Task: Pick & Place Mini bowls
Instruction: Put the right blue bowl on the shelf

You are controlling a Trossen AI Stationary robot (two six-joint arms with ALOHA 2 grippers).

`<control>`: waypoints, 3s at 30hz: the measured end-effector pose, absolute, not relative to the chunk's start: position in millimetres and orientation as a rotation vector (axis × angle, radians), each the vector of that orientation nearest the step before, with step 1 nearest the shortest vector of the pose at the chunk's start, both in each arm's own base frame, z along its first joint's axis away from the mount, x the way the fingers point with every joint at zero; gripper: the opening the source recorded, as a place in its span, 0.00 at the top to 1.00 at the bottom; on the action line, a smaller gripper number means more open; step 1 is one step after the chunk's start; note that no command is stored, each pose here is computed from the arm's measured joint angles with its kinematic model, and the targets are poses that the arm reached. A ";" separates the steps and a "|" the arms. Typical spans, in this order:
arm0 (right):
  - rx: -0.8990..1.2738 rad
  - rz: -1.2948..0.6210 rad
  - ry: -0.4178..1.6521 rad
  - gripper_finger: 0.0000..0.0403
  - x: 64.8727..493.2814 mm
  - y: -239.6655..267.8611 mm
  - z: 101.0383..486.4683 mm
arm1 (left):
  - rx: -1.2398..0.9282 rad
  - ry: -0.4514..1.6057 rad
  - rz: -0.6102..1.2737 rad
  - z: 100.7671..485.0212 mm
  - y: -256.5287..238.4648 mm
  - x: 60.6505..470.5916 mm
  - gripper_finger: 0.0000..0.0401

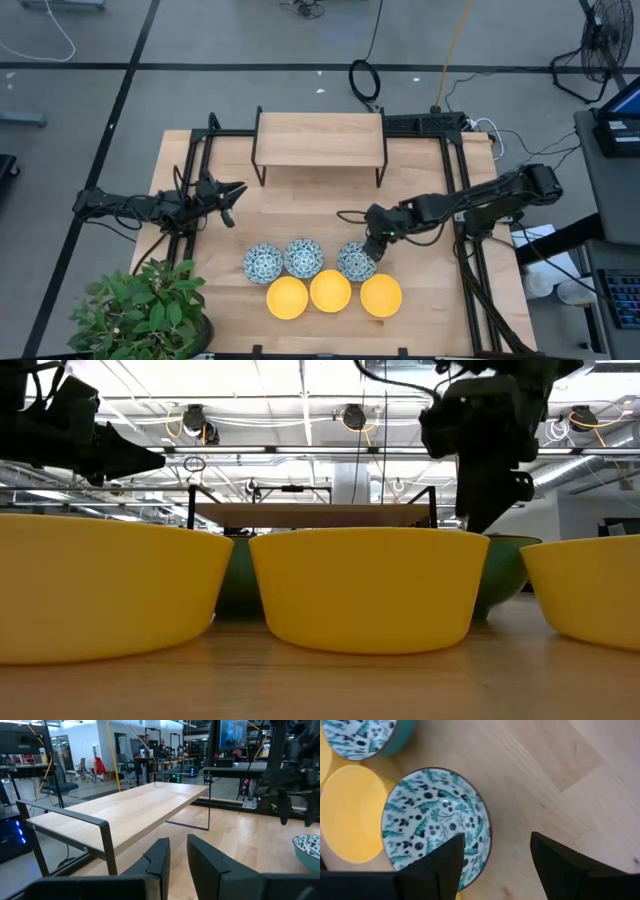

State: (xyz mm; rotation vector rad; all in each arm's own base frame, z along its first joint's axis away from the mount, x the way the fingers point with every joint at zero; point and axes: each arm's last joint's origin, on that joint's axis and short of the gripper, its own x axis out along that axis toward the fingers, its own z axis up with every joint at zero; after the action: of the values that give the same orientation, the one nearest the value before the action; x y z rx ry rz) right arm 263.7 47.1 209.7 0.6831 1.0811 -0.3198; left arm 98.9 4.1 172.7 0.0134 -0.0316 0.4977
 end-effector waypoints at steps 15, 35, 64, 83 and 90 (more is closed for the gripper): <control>0.570 -0.377 1.119 0.47 261.9 65.0 194.8 | 0.012 -0.034 0.498 173.0 4.1 98.8 0.82; 0.634 -0.380 1.120 0.47 255.4 65.0 174.6 | 0.011 -0.038 0.498 173.3 4.1 98.8 0.82; 0.579 -0.346 1.137 0.87 257.3 54.0 174.4 | 0.011 -0.038 0.498 173.4 4.1 98.8 0.82; 0.430 -0.267 1.098 0.99 265.5 28.9 176.9 | 0.011 -0.039 0.498 173.4 4.1 98.8 0.82; 0.470 -0.241 1.040 1.00 264.8 15.9 189.0 | 0.011 -0.039 0.498 173.4 4.1 98.8 0.82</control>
State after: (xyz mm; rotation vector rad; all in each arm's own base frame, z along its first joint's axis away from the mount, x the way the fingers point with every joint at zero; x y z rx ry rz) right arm 264.8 15.9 189.0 0.4696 1.0398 -0.2407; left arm 98.8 4.1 173.4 0.0106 -0.0386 0.4976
